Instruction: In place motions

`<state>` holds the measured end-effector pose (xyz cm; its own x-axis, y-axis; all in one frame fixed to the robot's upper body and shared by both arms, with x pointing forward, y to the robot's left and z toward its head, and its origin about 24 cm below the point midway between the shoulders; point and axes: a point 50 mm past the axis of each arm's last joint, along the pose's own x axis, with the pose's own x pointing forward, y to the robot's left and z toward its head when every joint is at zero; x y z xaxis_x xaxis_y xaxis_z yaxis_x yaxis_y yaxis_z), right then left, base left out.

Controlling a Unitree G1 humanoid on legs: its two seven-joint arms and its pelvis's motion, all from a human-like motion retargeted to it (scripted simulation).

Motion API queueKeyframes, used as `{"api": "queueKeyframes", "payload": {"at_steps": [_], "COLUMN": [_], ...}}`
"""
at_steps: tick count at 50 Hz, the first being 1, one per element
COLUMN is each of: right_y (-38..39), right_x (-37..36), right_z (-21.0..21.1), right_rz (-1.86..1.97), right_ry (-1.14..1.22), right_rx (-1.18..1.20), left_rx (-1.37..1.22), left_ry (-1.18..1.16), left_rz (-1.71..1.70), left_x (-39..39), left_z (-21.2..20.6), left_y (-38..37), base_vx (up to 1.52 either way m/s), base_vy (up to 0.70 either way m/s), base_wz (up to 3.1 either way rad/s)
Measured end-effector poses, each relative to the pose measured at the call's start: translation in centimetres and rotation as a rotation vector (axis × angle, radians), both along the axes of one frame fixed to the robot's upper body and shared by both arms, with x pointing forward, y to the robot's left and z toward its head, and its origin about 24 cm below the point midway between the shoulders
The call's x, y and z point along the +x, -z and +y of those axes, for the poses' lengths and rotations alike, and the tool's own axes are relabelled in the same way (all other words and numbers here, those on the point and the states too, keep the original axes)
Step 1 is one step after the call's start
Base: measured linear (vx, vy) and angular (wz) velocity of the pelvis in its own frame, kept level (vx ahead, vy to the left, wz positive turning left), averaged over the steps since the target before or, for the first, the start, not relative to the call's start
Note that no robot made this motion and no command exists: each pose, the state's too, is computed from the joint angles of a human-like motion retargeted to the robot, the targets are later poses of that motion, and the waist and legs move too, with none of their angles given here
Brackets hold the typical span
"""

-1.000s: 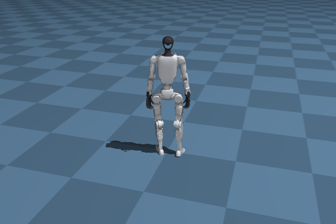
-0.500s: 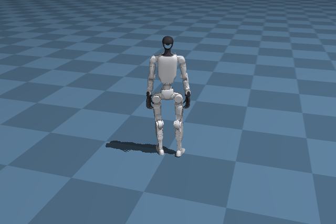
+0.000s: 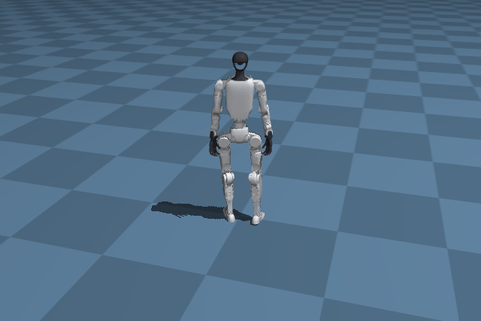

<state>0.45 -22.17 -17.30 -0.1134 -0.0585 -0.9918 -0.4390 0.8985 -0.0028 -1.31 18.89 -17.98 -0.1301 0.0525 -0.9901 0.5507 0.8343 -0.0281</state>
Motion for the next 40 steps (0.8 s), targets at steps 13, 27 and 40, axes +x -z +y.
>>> {"api": "queueKeyframes", "payload": {"at_steps": [13,27,40], "right_y": [0.0,-0.1,0.0], "right_x": [0.3,-0.3,2.3], "right_z": [-0.4,-0.7,-0.5], "right_rz": [-0.032,-0.015,-0.112], "right_ry": [0.036,0.083,0.048], "right_rx": [-0.01,-0.02,-0.007], "left_rx": [0.0,0.028,0.046], "left_ry": [0.0,-0.049,-0.103], "left_rz": [-0.03,-0.084,-0.101], "left_x": [0.8,2.5,1.7], "left_z": [0.3,1.2,1.4], "left_y": [0.0,-0.1,-0.1], "base_vx": [0.0,-0.04,-0.01], "base_vy": [0.0,0.03,0.07], "base_wz": [0.0,0.15,-0.1]}}
